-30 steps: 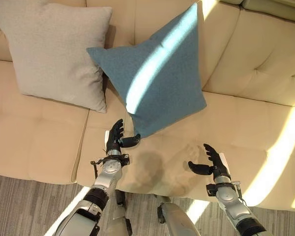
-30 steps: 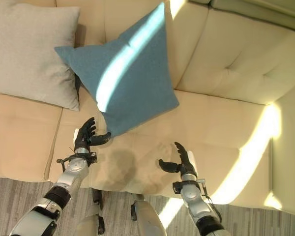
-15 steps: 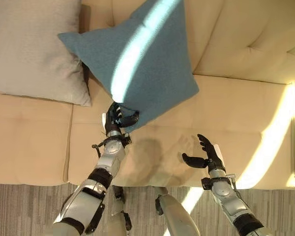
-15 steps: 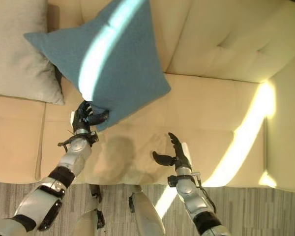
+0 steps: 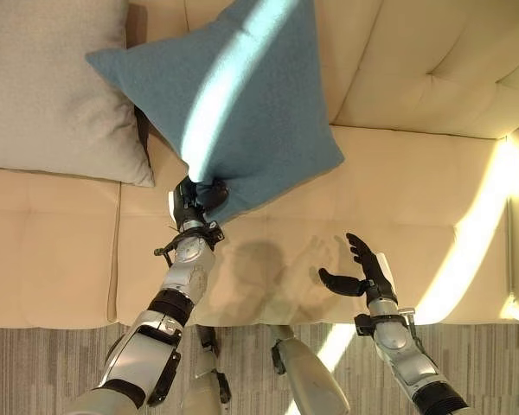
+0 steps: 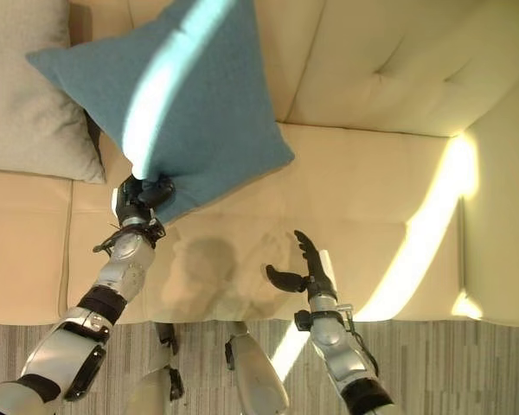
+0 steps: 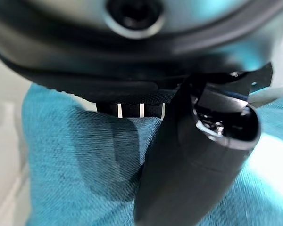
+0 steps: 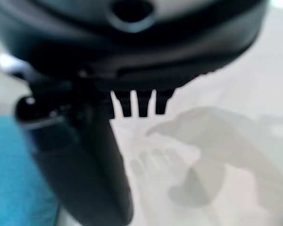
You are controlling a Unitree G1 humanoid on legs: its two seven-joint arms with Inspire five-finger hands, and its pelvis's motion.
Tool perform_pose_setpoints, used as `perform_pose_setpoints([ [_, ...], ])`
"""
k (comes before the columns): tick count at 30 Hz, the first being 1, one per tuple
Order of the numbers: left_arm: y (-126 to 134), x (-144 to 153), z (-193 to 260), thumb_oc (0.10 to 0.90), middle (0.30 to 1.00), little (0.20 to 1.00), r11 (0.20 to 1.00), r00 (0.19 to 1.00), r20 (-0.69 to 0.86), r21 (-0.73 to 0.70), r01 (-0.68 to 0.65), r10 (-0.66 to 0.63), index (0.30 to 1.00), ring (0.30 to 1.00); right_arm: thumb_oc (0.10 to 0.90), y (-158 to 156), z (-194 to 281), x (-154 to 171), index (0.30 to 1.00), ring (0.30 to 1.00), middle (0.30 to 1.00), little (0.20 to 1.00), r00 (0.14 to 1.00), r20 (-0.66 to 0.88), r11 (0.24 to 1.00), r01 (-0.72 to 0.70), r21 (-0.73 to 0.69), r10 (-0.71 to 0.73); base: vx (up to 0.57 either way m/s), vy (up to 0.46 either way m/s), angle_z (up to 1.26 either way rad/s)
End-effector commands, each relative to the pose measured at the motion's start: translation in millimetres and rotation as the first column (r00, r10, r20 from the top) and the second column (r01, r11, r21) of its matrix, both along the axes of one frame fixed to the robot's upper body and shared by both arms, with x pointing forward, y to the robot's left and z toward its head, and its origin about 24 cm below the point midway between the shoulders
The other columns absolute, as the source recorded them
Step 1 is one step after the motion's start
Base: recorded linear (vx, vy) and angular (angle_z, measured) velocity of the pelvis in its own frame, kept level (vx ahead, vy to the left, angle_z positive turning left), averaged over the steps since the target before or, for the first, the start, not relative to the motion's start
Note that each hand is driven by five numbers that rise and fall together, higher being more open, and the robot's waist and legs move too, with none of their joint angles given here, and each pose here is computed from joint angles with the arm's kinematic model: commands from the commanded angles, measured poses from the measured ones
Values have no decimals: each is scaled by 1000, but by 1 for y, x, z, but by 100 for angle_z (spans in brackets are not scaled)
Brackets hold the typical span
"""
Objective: Pick up all the scattered cushions and arrange them neatly on the sofa.
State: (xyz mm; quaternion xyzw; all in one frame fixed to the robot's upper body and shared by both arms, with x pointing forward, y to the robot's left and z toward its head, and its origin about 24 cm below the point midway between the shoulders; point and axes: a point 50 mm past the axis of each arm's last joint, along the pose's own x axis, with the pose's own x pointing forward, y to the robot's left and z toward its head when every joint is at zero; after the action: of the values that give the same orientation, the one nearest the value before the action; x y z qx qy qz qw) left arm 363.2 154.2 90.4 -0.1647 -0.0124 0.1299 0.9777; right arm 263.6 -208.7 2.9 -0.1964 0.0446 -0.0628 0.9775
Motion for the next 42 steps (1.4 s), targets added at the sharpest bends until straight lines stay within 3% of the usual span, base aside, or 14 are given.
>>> perform_pose_setpoints([
  [1, -15, 4, 67, 400, 300, 300, 987, 925, 348, 79, 137, -156, 300, 300, 800, -31, 31, -1, 900, 900, 900, 900, 988, 148, 997, 59, -53, -50, 0, 0, 0],
  [12, 11, -22, 22, 400, 300, 300, 934, 922, 211, 226, 277, -325, 300, 300, 800, -60, 69, 17, 900, 900, 900, 900, 959, 256, 989, 136, -53, -118, -3, 2, 1],
  [17, 32, -40, -3, 400, 300, 300, 884, 913, 90, 302, 356, -399, 300, 300, 800, -51, 81, 35, 900, 900, 900, 900, 962, 264, 994, 47, 95, -71, -30, 3, 6],
  [24, 45, -57, -31, 400, 300, 300, 899, 924, 16, 239, 367, -381, 300, 300, 800, -29, 84, 53, 900, 900, 900, 900, 965, 263, 975, -47, 218, -12, -19, -7, 7],
  [28, 48, -61, -39, 400, 300, 300, 903, 928, -13, 227, 366, -373, 300, 300, 800, -16, 97, 68, 900, 900, 900, 900, 959, 279, 979, -98, 180, 45, -13, -9, 5],
  [35, 49, -54, -27, 400, 300, 300, 911, 931, 37, 226, 346, -363, 300, 300, 800, -17, 117, 88, 900, 900, 900, 900, 955, 296, 994, -57, 92, 28, -17, -17, 10],
  [42, 49, -50, -19, 400, 300, 300, 923, 933, 78, 198, 331, -351, 300, 300, 800, -15, 120, 104, 900, 900, 900, 900, 975, 212, 996, -60, -64, 72, -4, -16, 6],
])
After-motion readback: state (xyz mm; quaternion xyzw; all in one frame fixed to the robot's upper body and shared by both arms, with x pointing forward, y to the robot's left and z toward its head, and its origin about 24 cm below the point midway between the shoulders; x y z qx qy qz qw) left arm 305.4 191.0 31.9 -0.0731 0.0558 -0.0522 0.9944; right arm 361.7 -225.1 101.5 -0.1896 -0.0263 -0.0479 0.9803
